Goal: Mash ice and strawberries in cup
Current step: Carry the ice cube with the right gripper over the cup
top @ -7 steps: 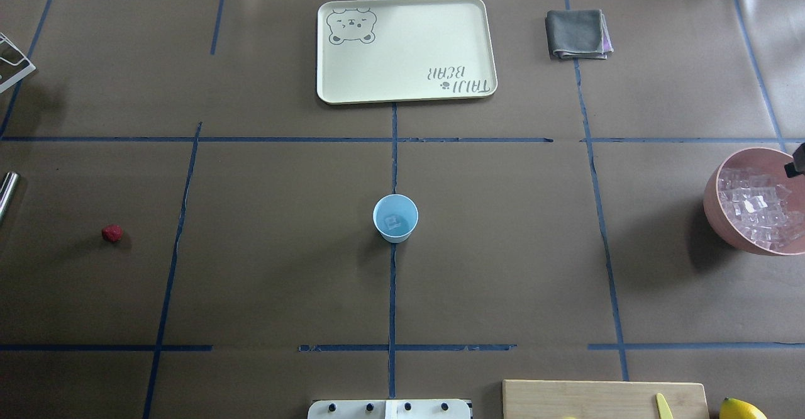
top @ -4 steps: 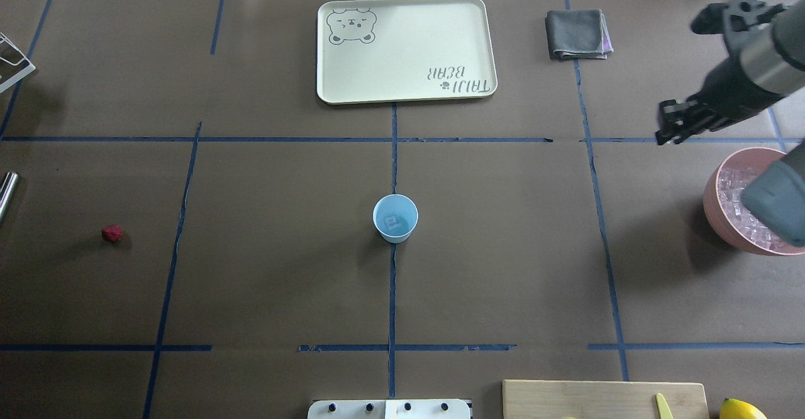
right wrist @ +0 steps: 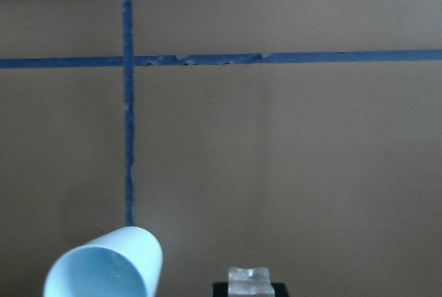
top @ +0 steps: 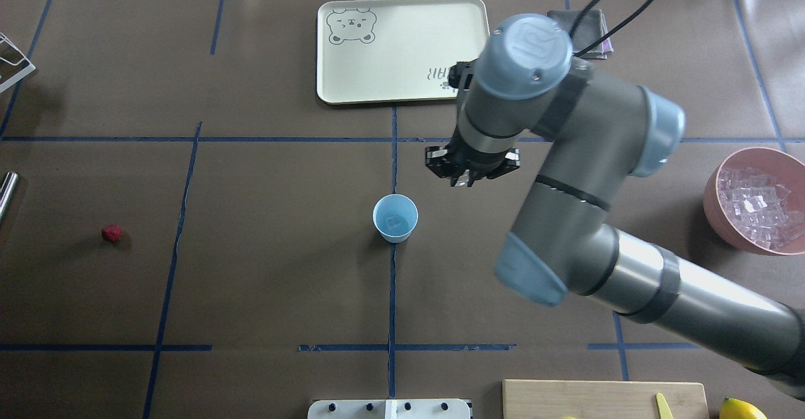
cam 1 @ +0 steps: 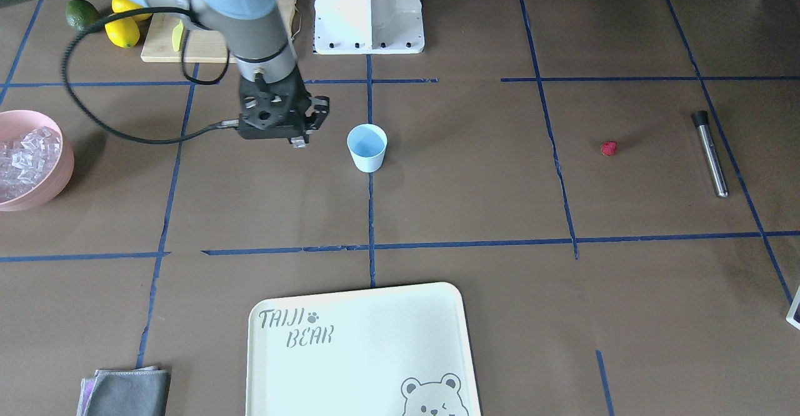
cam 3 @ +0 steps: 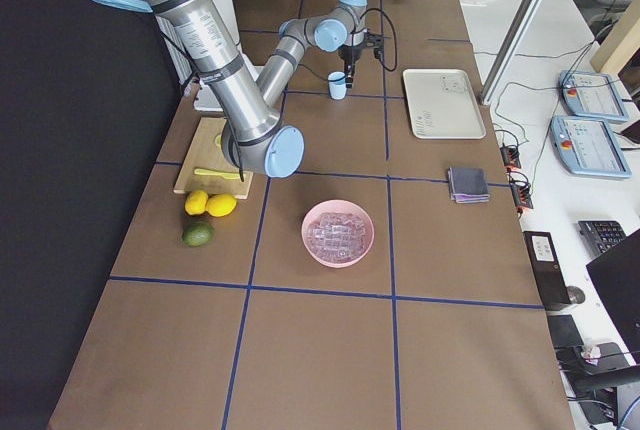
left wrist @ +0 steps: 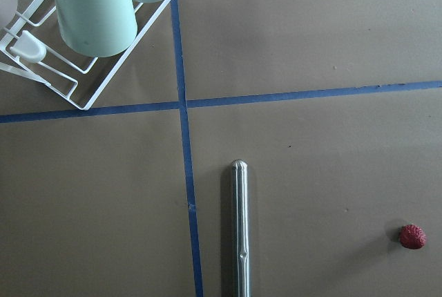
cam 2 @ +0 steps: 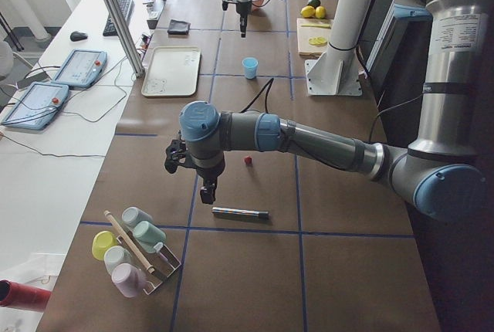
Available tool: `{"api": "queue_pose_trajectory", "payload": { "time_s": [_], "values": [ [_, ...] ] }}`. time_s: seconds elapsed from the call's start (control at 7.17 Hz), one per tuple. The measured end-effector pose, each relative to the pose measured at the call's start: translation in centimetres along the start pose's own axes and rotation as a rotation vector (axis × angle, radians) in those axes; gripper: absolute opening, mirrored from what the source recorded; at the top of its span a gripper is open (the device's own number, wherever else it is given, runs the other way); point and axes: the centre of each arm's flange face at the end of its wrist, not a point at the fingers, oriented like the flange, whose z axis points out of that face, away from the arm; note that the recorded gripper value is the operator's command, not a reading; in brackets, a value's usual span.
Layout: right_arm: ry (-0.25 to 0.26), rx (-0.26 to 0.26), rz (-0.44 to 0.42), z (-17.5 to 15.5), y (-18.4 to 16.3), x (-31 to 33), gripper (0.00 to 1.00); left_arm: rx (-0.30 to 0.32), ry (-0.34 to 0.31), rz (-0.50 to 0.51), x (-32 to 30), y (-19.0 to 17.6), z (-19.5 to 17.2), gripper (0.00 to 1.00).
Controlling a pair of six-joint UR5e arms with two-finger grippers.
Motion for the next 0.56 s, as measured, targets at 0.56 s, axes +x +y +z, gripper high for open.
{"api": "queue_pose_trajectory", "payload": {
  "time_s": [0.56],
  "values": [
    [0.013, -0.017, 0.024, 3.5, 2.1, -7.5, 0.00, -0.004, 0.000, -0.004, -0.2, 0.0, 0.2, 1.00]
  ]
}}
